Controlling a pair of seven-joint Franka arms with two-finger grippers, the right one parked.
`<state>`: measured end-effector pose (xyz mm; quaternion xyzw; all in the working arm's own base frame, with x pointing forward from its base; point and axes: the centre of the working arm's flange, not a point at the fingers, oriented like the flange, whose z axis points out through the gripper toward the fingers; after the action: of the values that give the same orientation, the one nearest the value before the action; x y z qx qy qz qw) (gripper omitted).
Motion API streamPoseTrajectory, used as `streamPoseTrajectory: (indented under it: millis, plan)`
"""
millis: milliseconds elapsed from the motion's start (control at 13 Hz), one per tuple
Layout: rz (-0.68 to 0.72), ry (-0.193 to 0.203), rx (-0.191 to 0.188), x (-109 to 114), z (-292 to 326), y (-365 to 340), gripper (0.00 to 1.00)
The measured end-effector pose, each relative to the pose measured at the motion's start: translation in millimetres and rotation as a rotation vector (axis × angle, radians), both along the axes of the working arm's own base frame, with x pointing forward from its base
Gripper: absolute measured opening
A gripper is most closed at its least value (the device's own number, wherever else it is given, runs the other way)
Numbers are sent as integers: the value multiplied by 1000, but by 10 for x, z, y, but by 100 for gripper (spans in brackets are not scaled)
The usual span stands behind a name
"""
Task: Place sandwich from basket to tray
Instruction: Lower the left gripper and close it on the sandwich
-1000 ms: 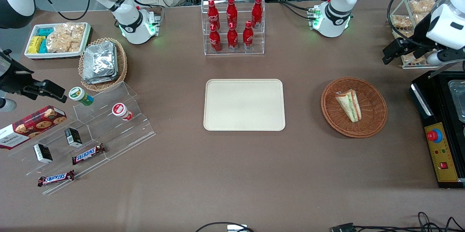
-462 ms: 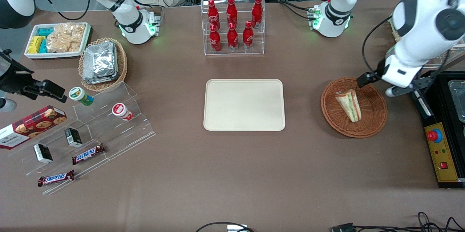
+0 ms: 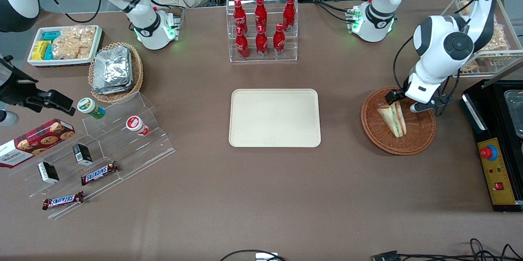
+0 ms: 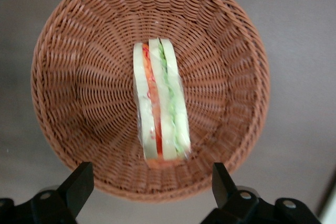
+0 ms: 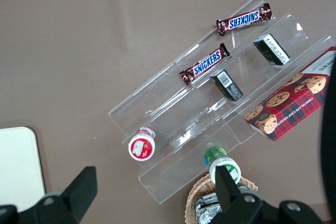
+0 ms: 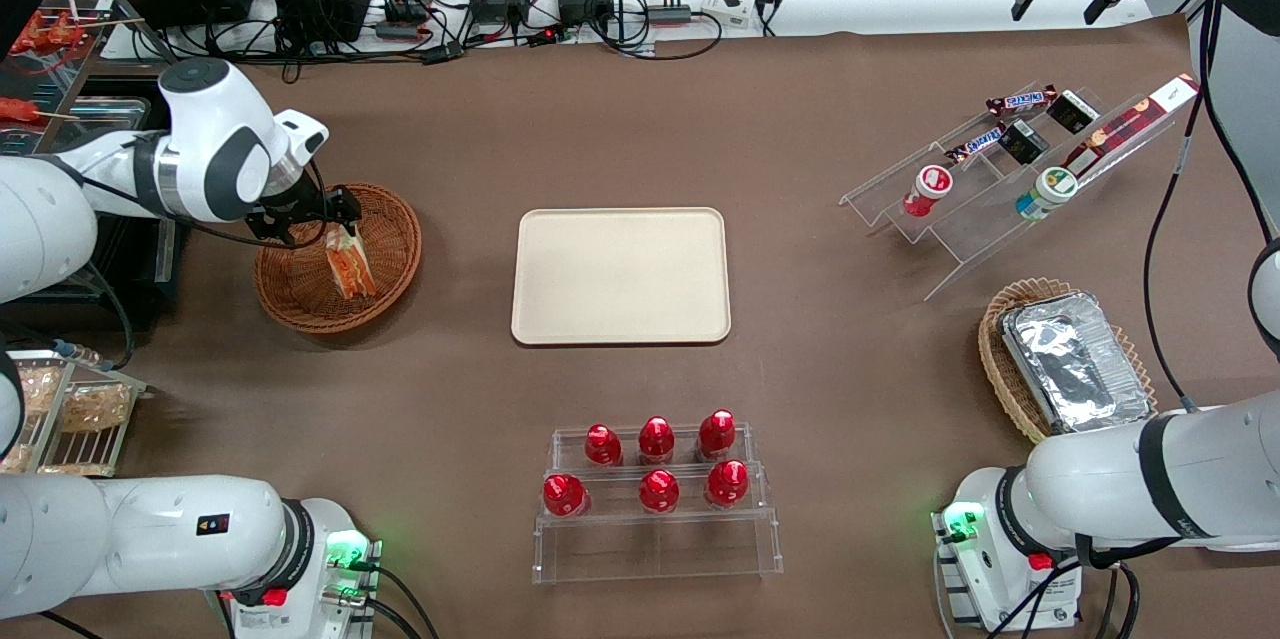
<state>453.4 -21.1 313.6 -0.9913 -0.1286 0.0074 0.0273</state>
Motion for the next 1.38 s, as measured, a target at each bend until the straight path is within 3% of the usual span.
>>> streamPoseTrajectory:
  millis: [154,385,846,1077,1385]
  plan:
    - [25,-15,-1,62,-232,173,100]
    - [39,-7,-8,102,-496,239,100]
    - [37,-24,-8,213,-414,214,100]
    - [42,12,1,406,-167,209,100]
    - [51,41,2,417,-272,194,100]
